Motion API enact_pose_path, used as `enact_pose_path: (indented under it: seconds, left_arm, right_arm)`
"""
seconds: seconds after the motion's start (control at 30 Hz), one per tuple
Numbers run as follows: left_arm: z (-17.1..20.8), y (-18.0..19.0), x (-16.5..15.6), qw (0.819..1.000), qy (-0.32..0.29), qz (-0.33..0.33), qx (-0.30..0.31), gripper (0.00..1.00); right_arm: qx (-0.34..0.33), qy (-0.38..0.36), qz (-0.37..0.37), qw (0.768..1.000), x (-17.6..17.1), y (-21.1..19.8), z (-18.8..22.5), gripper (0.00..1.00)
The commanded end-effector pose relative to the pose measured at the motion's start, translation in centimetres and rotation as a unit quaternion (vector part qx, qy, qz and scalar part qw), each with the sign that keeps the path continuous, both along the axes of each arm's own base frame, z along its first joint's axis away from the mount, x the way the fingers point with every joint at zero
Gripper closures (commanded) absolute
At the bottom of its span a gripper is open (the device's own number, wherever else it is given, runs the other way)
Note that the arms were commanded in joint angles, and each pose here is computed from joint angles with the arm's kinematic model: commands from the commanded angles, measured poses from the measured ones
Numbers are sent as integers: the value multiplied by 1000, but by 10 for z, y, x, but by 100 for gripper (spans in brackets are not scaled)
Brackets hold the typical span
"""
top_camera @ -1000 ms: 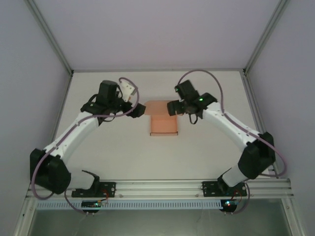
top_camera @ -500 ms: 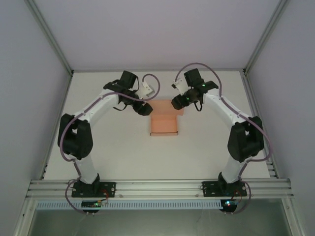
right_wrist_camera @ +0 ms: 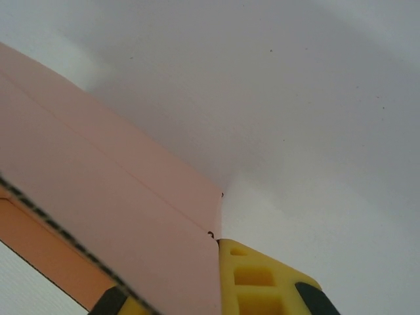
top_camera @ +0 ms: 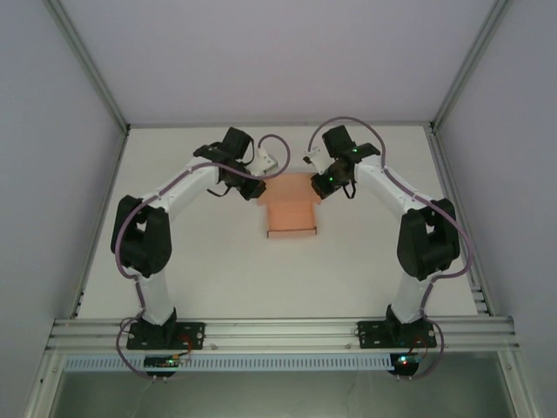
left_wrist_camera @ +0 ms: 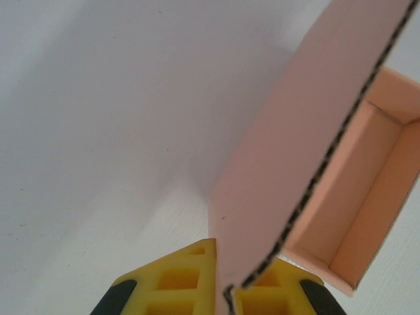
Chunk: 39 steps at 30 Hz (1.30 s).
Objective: Assemble paper box
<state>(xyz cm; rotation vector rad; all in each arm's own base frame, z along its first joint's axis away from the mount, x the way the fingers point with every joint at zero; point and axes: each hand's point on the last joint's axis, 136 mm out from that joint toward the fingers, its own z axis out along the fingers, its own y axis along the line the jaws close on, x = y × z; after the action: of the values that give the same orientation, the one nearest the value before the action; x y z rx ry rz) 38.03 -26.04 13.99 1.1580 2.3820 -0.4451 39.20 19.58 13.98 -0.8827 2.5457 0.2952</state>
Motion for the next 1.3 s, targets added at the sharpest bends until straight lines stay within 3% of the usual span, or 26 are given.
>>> enact_pose_path:
  seconds: [0.0, 0.13, 0.27, 0.47, 0.73, 0.87, 1.27]
  left_arm:
    - [16, 6, 23, 997, -36, 72, 1, 100]
    - [35, 1, 35, 986, -29, 159, -46, 100]
    - [48, -3, 43, 966, -15, 238, -96, 100]
    - [51, -9, 53, 937, -8, 314, -153, 100]
    - [32, -15, 58, 911, 3, 375, -170, 100]
    - [24, -20, 66, 898, 11, 396, -192, 100]
    - [-21, -30, 53, 904, 10, 388, -178, 100]
  right_arm:
    - [3, -20, -55, 998, 8, -3, 12, 100]
    - [43, -55, -147, 987, 15, 0, 35, 100]
    - [108, -75, -264, 956, 28, 0, 51, 100]
    - [178, -90, -347, 917, 46, 15, 59, 100]
    - [204, -103, -366, 902, 53, 35, 57, 100]
    - [197, -92, -357, 908, 53, 46, 46, 100]
    - [174, -74, -361, 913, 53, 47, 3, 100]
